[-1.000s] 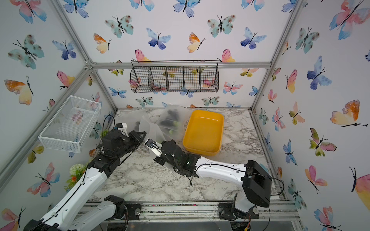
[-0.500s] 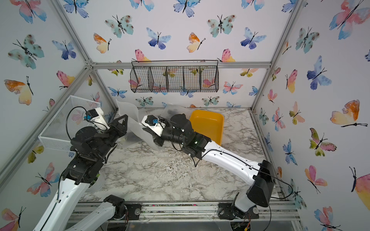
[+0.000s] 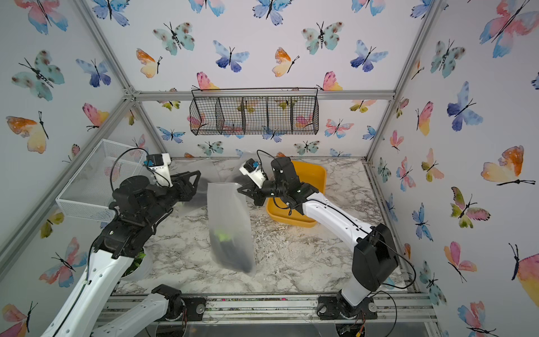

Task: Place the eggplant in a zip-top bag and seal the zipper
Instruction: Adjust the zipper food storage bag at the center of the board.

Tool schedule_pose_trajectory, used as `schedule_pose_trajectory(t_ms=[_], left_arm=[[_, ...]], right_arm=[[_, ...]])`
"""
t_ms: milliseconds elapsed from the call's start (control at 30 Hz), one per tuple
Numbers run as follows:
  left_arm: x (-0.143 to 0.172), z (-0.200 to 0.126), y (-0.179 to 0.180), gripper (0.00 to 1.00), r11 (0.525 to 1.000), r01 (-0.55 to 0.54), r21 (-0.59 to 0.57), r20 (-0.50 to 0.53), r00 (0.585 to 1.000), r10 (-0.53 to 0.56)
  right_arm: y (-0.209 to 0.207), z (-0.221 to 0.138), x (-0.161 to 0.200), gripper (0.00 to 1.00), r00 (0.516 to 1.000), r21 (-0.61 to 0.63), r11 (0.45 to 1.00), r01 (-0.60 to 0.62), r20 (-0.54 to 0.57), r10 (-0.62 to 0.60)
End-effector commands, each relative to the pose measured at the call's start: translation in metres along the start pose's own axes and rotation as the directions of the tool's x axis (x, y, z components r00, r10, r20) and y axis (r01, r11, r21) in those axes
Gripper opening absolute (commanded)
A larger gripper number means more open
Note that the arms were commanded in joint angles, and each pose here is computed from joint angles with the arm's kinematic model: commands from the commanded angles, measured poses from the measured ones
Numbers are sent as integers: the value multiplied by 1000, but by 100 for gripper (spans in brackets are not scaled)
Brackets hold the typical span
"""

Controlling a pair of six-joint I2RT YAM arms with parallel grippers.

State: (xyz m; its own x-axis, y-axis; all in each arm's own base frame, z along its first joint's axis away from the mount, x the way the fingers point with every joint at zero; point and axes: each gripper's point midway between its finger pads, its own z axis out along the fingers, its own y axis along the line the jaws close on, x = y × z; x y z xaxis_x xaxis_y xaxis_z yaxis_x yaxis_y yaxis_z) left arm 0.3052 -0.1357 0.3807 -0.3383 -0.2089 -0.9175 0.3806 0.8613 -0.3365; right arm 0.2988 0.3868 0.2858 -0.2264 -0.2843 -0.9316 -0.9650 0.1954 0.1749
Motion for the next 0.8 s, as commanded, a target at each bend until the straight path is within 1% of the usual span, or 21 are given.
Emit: schedule_pose_trajectory(t_ms=[0,33,100,133,200,233,333,400,533,633,700,767], left_arm=[[52,21,-41,69,927,-234,294,-114,954,277],[62,26,-44,73,894,-296,337,-95,934,345],[71,38,-45,75,843,-391,369,-35,901,433],[77,40,-53,76,799,-420,430,-3,885,466],[87,50,-56,78,741,-480,470,39,850,526],[95,53,-59,78,698,-500,513,47,828,558],[109,65,-62,81,599,-577,556,101,762,640],[113,74,-63,82,557,-610,564,144,737,661],[116,90,-67,83,507,-627,592,189,719,669],[125,99,-69,82,466,-623,628,200,708,677],[129,103,-71,82,446,-618,647,217,711,669],[132,108,-75,81,426,-597,680,226,723,653]], right_arm=[[3,4,39,4,991,-63,996,-63,-123,55],[-6,5,48,4,986,-27,998,-55,-156,50],[-18,5,62,4,976,25,999,-32,-214,36],[-23,4,68,4,970,45,999,-15,-241,25],[-29,1,74,4,963,75,997,20,-269,1],[-30,-1,75,4,960,80,996,43,-279,-19],[-37,-7,79,4,946,111,986,121,-314,-81],[-45,-11,82,4,936,139,978,154,-338,-99],[-61,-18,88,4,912,185,963,197,-395,-111],[-59,-22,89,4,907,171,958,232,-394,-149],[-56,-23,87,4,908,155,951,268,-370,-196],[-53,-24,86,4,899,137,940,313,-363,-246]])
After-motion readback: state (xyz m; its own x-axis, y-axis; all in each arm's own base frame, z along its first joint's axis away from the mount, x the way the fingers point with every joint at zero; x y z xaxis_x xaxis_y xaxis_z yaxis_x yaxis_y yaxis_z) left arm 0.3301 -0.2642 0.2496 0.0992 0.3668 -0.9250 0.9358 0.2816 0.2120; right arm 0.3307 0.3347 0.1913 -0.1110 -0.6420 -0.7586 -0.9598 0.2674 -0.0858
